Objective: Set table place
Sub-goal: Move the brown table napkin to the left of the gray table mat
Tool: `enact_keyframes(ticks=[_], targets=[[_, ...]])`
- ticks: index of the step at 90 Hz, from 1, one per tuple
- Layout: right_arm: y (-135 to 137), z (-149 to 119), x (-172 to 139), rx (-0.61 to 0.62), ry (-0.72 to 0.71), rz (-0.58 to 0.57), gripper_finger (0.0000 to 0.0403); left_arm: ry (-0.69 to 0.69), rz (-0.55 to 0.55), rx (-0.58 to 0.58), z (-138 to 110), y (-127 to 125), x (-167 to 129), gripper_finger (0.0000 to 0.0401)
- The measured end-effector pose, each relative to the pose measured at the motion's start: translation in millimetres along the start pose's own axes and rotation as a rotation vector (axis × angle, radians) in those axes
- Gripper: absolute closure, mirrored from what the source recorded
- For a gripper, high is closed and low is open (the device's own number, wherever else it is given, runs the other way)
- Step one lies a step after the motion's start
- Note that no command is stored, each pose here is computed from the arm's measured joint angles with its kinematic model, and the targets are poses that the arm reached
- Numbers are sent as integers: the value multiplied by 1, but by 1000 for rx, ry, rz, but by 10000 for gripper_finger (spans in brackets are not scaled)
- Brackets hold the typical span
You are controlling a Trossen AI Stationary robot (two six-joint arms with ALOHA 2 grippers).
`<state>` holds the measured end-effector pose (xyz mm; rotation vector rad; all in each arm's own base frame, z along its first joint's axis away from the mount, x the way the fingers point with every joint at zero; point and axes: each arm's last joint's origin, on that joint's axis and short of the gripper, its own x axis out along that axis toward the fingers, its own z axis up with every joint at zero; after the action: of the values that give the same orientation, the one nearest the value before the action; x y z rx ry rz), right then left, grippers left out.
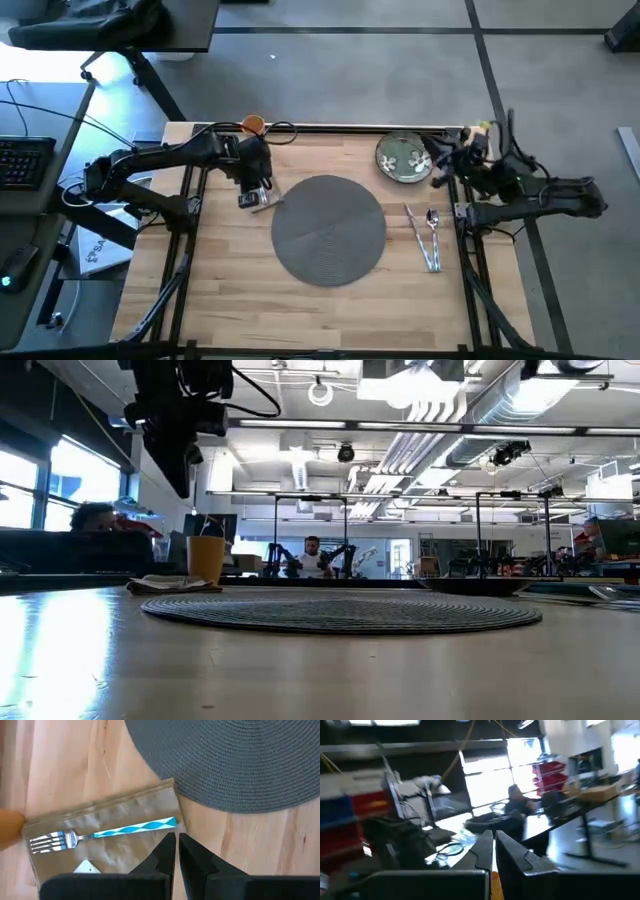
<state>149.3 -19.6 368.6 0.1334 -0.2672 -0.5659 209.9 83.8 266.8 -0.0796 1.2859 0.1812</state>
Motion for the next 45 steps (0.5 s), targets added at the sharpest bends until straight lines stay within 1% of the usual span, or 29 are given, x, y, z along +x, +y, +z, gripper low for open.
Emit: enact_keyframes(ticks=[5,14,22,29,36,45], targets=[[6,6,15,-25,31,-5,403,14,4,-16,-4,5,4,396],[13,15,36,-78,106,64,403,86,-5,-68,-20,13,18,396],[17,27,48,-89,155,136,403,130,-44,-93,-33,16,30,396],[17,34,56,-98,192,147,403,161,-72,-98,-42,17,39,396],[16,41,62,-99,184,134,403,148,-70,-78,-45,19,45,396],[13,50,65,-93,150,114,403,70,-40,-56,-41,26,48,396]])
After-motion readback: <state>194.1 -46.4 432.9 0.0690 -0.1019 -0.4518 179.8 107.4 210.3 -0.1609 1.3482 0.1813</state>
